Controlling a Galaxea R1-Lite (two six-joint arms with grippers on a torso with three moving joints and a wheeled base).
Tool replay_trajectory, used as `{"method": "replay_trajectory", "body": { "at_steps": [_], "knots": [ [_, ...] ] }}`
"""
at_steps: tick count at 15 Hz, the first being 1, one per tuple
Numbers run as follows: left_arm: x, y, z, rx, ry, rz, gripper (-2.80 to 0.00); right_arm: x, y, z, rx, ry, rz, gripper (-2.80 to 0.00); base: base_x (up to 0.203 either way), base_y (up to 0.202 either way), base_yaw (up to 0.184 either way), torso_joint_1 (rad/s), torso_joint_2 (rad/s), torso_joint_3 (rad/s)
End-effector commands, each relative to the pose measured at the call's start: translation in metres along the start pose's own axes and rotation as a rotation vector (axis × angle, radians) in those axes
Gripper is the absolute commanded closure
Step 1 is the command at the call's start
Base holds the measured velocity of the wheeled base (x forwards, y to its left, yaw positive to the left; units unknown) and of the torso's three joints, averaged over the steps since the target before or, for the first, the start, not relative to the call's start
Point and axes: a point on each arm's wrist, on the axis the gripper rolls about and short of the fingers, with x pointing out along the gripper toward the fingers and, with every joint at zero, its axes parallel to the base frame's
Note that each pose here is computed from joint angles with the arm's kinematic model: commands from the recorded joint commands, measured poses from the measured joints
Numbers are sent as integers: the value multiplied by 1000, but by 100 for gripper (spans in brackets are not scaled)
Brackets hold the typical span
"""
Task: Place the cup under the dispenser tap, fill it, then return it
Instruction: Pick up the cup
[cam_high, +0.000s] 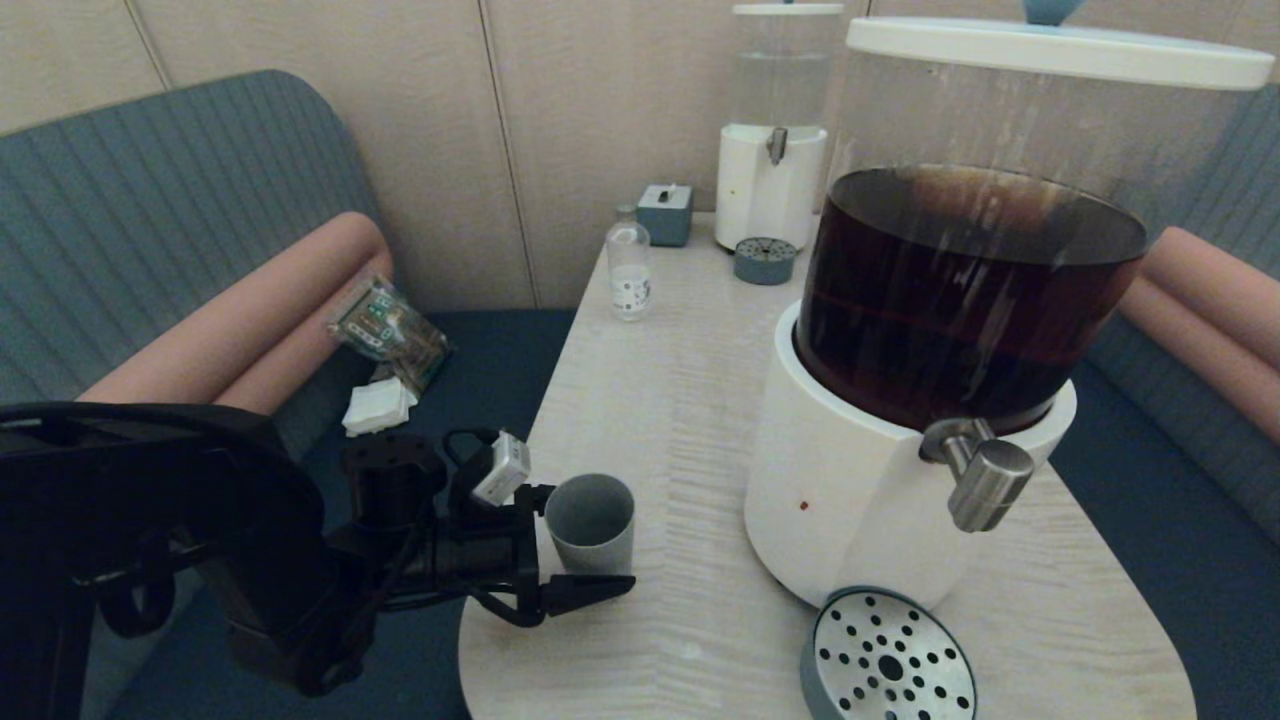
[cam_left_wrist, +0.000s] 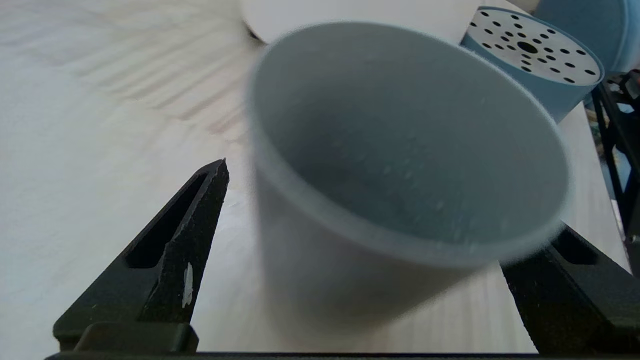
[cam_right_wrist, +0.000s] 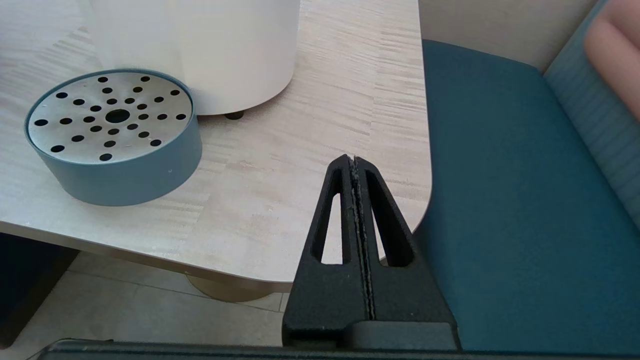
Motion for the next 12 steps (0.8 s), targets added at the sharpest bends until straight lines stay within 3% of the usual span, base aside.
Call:
{"method": "replay_trajectory", "body": {
  "at_steps": [1,3,4,12],
  "knots": [
    [5,-1,0,9,-4,-16,-280,0,0,-3,-1,3,1,0,0,0,0,0,0,0],
    [8,3,1,20,-11,-8,-280,0,0,-3,-1,3,1,0,0,0,0,0,0,0],
    [9,5,3,25,-16,14,0,0,0,-3,-1,3,1,0,0,0,0,0,0,0],
    [-2,-11,17,22,-23,27,0,0,0,-3,-1,3,1,0,0,0,0,0,0,0]
  ]
}}
